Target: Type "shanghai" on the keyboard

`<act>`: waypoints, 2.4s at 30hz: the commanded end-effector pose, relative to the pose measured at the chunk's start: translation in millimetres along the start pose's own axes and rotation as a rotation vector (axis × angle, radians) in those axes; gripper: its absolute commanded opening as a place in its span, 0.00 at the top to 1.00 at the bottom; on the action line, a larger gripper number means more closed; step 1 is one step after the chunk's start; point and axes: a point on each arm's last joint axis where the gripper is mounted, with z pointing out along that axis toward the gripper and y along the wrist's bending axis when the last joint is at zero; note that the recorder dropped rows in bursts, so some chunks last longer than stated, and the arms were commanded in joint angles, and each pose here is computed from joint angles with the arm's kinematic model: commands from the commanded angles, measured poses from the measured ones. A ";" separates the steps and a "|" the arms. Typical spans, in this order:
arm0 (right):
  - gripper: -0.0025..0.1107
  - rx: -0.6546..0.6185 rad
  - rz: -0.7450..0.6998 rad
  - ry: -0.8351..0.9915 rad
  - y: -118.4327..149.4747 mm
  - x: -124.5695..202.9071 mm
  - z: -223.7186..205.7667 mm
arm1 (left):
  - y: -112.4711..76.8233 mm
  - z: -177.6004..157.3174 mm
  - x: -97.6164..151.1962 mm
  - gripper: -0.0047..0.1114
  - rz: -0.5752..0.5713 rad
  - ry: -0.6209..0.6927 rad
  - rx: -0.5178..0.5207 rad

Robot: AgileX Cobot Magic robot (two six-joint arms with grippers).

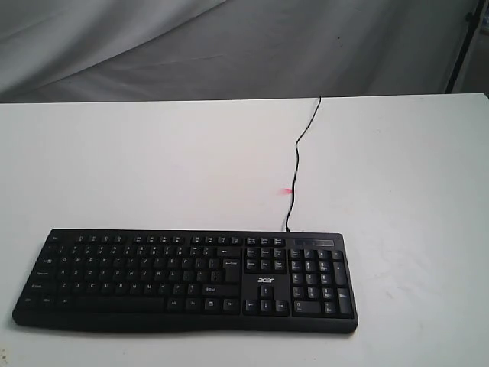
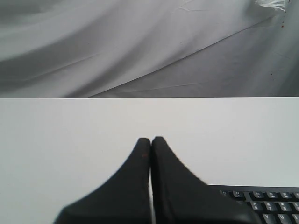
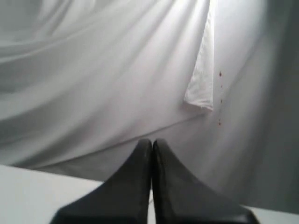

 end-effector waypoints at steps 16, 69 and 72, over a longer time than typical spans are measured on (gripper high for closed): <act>0.98 0.023 -0.008 -0.254 -1.7 -21.9 -3.4 | -0.3 0.3 0.1 0.95 -0.005 0.001 0.005; 0.98 -0.178 -0.048 0.361 -0.2 -217.1 186.1 | -0.3 0.3 0.1 0.95 -0.005 0.001 0.005; 0.98 -0.253 -0.085 0.453 5.0 -210.5 205.9 | -0.3 0.3 0.1 0.95 -0.005 0.001 0.005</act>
